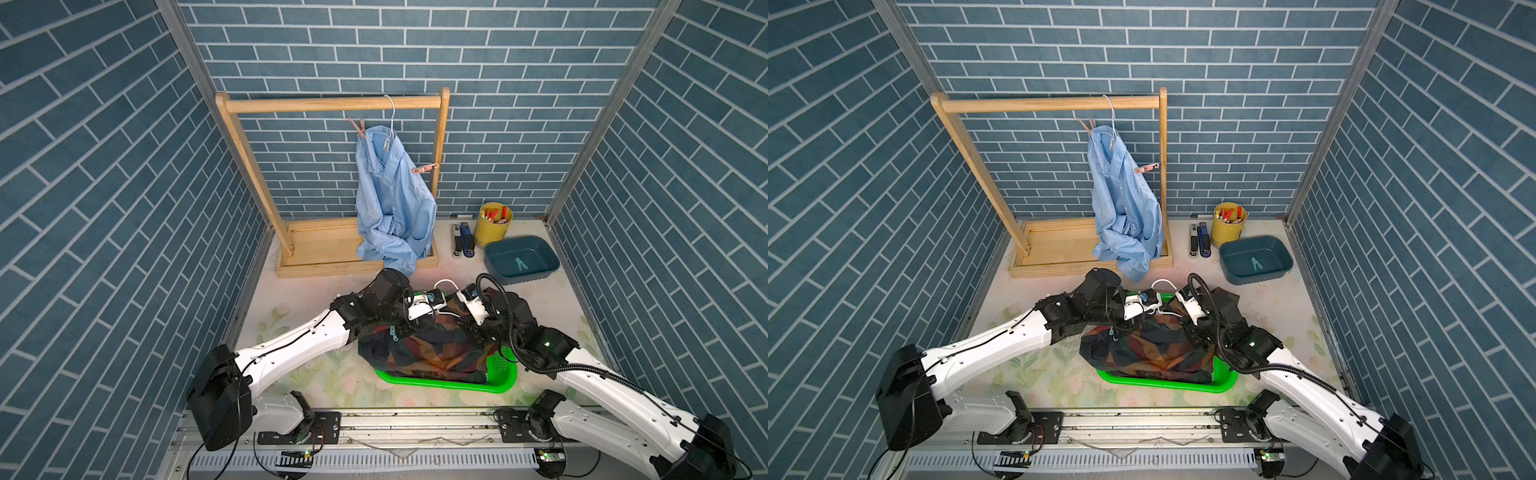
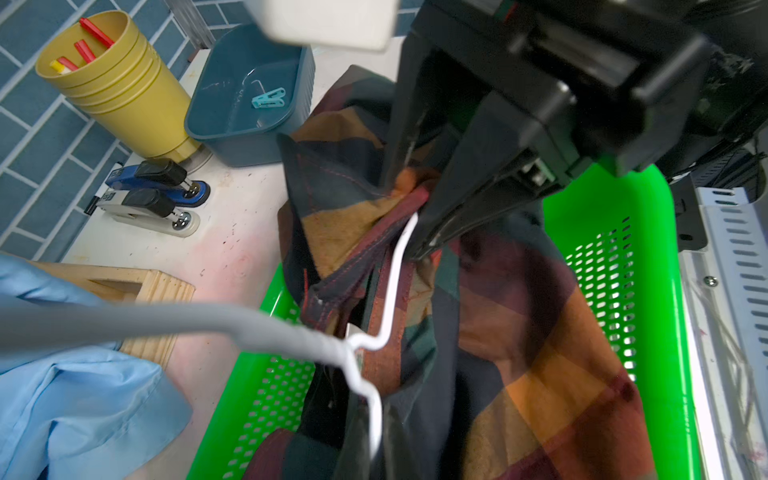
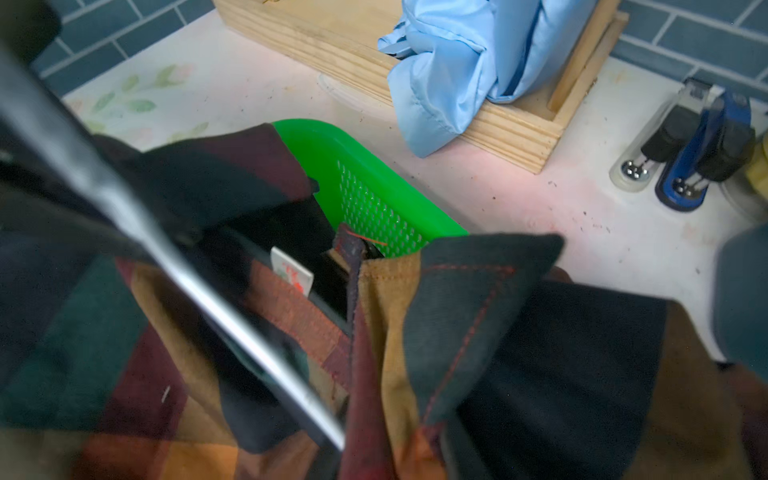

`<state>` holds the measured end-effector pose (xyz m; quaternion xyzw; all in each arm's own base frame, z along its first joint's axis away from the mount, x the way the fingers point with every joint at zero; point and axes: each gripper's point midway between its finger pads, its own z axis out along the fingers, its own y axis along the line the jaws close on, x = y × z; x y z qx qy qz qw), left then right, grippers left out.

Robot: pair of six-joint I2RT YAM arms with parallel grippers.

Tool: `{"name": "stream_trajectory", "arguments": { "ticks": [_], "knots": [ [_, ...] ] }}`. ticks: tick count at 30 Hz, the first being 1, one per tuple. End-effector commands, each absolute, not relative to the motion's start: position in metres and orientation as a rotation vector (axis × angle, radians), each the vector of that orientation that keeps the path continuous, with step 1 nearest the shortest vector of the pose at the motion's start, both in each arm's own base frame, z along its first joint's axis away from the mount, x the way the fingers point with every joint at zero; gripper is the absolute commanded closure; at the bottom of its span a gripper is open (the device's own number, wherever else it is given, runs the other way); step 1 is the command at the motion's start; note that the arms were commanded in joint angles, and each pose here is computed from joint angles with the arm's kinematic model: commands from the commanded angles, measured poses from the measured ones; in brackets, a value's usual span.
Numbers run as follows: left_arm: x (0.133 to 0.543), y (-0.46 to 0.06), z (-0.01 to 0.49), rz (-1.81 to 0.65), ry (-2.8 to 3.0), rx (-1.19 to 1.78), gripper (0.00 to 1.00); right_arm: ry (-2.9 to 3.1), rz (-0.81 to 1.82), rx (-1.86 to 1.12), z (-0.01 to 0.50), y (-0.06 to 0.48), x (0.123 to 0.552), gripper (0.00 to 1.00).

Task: Remove the clothespins securing long-sleeve shirts to the hanger
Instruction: Remove the clamp from the hanger.

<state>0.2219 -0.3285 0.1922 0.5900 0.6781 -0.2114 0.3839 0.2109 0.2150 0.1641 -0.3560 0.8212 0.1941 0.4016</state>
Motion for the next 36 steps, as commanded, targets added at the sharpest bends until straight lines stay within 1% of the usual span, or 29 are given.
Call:
{"name": "stream_trajectory", "arguments": {
  "ticks": [1,2,3,4,6,9,11,14,16,20,24,29,33,36],
  "knots": [
    [0.210,-0.330,0.186,-0.589,1.746,1.552,1.00,2.006,0.534,-0.790,0.195,0.216,0.220,0.92],
    [0.210,-0.331,0.185,-0.585,1.751,1.551,1.00,2.005,0.537,-0.785,0.195,0.214,0.218,0.98],
    [0.211,-0.331,0.184,-0.582,1.756,1.551,0.99,2.008,0.540,-0.781,0.194,0.213,0.216,0.99],
    [0.212,-0.331,0.184,-0.583,1.761,1.551,0.97,2.006,0.541,-0.779,0.194,0.211,0.214,1.00],
    [0.214,-0.332,0.184,-0.578,1.764,1.547,0.90,2.005,0.538,-0.775,0.195,0.208,0.212,1.00],
    [0.219,-0.331,0.185,-0.549,1.769,1.533,0.73,2.005,0.486,-0.765,0.199,0.201,0.214,1.00],
    [0.221,-0.330,0.190,-0.534,1.765,1.514,0.58,2.017,0.448,-0.760,0.198,0.195,0.215,1.00],
    [0.225,-0.326,0.210,-0.510,1.718,1.452,0.43,2.030,0.433,-0.757,0.194,0.192,0.215,1.00],
    [0.227,-0.323,0.224,-0.496,1.685,1.414,0.36,2.035,0.441,-0.757,0.193,0.193,0.214,1.00],
    [0.227,-0.313,0.248,-0.457,1.646,1.376,0.29,2.040,0.441,-0.768,0.191,0.193,0.213,1.00],
    [0.227,-0.290,0.270,-0.344,1.591,1.335,0.23,2.046,0.428,-0.782,0.190,0.193,0.213,1.00],
    [0.227,-0.252,0.257,-0.090,1.566,1.418,0.21,2.048,0.407,-0.800,0.189,0.194,0.211,1.00],
    [0.225,-0.231,0.245,0.036,1.588,1.483,0.23,2.049,0.389,-0.818,0.188,0.195,0.209,1.00],
    [0.220,-0.226,0.229,0.167,1.554,1.572,0.25,2.037,0.387,-0.824,0.191,0.196,0.208,1.00]
  ]
}}
